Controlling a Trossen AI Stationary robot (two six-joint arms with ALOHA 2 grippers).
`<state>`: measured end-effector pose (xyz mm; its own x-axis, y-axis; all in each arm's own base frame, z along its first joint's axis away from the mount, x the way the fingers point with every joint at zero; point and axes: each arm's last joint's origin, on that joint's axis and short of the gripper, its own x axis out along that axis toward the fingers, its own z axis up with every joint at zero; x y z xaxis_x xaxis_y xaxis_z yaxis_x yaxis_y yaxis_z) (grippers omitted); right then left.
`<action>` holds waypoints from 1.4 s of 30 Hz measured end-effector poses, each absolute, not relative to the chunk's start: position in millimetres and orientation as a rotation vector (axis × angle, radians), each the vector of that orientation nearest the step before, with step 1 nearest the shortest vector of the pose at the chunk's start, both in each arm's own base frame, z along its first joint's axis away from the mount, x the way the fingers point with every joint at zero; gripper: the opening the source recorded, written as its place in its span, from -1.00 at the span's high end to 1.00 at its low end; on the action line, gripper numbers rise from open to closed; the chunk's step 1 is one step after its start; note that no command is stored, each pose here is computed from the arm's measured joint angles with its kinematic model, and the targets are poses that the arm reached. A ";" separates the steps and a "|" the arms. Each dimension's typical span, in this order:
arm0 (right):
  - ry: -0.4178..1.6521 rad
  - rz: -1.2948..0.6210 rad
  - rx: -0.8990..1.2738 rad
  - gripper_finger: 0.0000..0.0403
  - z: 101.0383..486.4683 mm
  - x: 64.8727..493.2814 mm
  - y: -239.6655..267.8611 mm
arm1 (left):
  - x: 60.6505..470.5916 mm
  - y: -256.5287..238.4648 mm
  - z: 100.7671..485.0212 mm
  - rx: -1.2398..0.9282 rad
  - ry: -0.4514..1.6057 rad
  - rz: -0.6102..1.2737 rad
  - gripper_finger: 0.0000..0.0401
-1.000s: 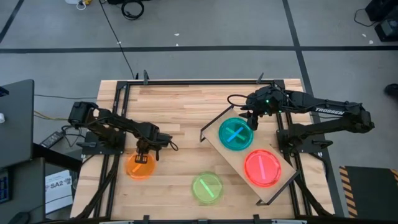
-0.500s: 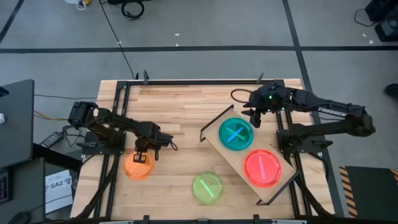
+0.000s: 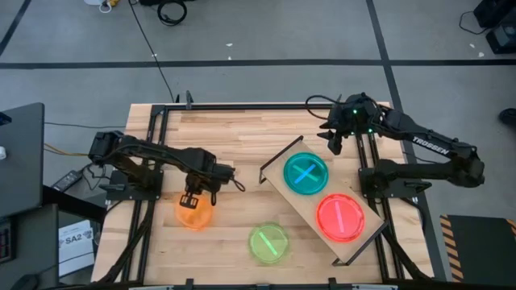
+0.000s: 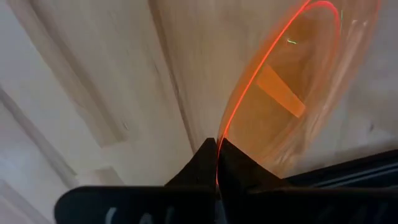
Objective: Place and stack plates onto a shelf
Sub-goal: Stack the orange plate on top of the blue plate on the shelf
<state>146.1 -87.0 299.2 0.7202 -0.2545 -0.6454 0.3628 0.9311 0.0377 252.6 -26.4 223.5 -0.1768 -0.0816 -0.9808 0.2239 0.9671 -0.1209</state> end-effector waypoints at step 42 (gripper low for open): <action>0.645 -0.399 0.284 0.20 231.9 131.7 -114.2 | 356.5 60.1 354.5 -0.658 0.731 0.143 0.97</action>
